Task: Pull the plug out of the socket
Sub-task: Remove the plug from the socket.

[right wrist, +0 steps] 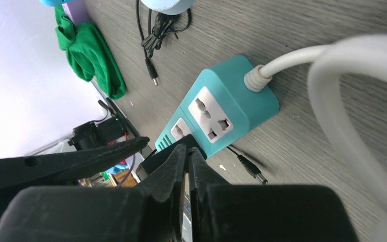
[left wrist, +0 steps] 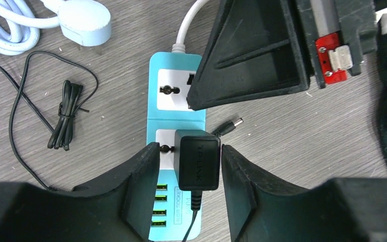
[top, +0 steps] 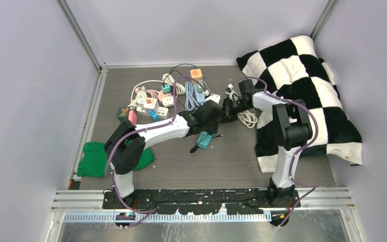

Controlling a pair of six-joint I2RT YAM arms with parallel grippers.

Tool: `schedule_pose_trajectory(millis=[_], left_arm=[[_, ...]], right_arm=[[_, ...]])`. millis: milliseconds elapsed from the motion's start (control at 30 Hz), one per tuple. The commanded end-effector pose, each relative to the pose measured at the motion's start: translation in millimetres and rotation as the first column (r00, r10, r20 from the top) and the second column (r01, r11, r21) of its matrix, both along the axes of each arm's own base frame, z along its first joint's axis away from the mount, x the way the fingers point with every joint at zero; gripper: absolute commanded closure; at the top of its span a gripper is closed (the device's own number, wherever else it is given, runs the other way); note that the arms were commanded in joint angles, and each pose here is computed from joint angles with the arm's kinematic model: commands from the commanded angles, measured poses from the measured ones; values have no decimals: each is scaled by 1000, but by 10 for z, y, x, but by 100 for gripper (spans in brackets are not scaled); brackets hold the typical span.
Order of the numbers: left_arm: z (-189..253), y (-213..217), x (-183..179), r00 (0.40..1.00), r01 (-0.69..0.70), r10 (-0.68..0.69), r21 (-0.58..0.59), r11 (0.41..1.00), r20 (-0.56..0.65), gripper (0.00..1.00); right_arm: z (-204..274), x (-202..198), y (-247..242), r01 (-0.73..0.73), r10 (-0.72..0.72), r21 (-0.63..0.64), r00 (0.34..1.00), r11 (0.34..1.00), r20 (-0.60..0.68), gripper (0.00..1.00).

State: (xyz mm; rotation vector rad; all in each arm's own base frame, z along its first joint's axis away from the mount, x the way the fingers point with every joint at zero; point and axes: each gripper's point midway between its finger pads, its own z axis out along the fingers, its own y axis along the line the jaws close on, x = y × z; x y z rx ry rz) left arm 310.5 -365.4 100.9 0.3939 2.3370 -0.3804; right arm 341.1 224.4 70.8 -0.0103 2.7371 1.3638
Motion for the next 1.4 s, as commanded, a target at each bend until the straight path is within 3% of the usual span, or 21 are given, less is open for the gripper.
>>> schedule_pose_trajectory(millis=[0,200,367,567,733,833,933,1033,1133,1267,1367], left_arm=[[120,-73,116,999,7,-7,0,1000,45,52],[33,-57,114,999,9,-10,21,1000,37,60],[-20,-55,126,999,16,-17,33,999,41,74],[0,-59,146,998,15,-18,47,999,54,99],[27,40,120,994,-39,18,192,981,108,100],[-16,54,95,995,-45,26,206,978,95,100],[-10,-3,62,999,-15,8,157,988,43,100],[-8,-85,27,996,-30,28,-12,999,-88,100],[46,-56,71,987,-99,80,-134,986,-140,100],[163,44,135,990,-132,124,-118,984,-70,100],[182,101,125,990,-138,138,-19,990,-2,100]], right_arm=[[0,66,82,-27,27,-26,999,999,22,89],[-123,55,69,-31,31,-54,1000,998,-6,89],[-206,24,49,-43,43,-90,999,995,-11,89],[-344,-24,2,-54,50,-151,998,987,-25,89],[-435,-28,-40,-62,57,-215,998,975,-30,89],[-473,-44,-37,-72,66,-232,997,970,-34,89],[-512,-71,-29,-83,75,-248,996,965,-41,89],[-539,-83,-27,-94,85,-263,995,960,-43,89],[-548,-95,-16,-100,92,-266,995,959,-45,89],[-556,-91,-11,-104,95,-268,994,958,-46,89],[-578,-99,-16,-109,99,-275,994,955,-52,89]])
